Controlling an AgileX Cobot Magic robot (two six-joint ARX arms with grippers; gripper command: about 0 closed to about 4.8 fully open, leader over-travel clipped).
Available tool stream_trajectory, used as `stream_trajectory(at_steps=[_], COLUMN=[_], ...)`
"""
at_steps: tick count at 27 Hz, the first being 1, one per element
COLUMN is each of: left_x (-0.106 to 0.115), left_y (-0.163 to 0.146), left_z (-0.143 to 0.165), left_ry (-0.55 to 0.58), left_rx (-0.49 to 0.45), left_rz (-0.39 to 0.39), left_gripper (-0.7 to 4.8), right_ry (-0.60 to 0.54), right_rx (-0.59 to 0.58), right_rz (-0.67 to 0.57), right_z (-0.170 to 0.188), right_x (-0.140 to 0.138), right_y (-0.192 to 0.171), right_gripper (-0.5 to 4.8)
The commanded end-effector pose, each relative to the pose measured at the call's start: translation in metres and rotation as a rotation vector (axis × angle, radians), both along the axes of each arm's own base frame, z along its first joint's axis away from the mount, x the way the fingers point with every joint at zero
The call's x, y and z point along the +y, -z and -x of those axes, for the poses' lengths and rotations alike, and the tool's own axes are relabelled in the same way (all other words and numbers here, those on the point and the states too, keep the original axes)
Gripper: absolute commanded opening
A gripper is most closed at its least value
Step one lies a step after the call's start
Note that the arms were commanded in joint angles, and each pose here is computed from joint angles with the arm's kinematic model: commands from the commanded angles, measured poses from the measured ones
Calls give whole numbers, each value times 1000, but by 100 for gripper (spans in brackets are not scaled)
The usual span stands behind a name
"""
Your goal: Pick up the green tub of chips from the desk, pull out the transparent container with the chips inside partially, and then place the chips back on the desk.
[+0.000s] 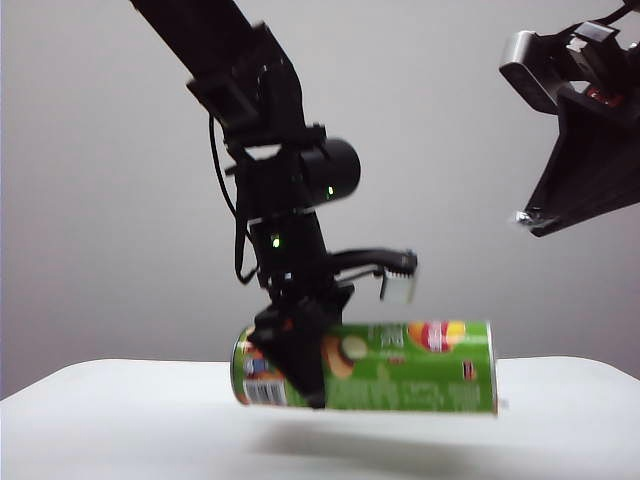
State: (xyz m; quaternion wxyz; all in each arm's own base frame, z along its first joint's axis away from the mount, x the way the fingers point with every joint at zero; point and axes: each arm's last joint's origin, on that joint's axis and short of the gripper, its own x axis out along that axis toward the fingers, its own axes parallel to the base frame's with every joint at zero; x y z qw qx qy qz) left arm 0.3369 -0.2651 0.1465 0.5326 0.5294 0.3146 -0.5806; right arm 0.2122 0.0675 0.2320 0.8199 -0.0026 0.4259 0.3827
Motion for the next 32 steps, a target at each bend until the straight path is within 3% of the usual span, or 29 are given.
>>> stream_trajectory(at_steps=[1,3,4,5,6,11,13,20,32], left_x=[8,17,22,23,25,31,33,33,33], left_y=[-25,-41,-51,-55,-60,-96,-106,-118,-123], left_z=[-2,-2,-1,0,2,12,15,20,22], left_ry=[-131,-229,-250,-247,-250,-193,-176,-113,-91], left_rx=[-7,17,31,26,14,-66,-84,-64,-40], left_rz=[53,95,118,117,115,163,192,278,320], left_gripper=[268,268,268,268,268,268,268,268,268], right_ry=[56,107,116,121,129,162,171,138,121], right_rx=[-32,-36,-49,-57,-65,-68,-32,25,121], right_rz=[-52,-98,-141,-173,-200,-582,-645,-666,-622], right_z=[-6,-10,-14,-16,-18,-32,-32,-35,-54], right_x=[-1,-3,-6,-9,-12,-61,-77,-73,-47], right_y=[-7,-12,-16,-19,-22,-45,-44,-38,-12], right_gripper=[54,75,146,174,176,174,166,167,166])
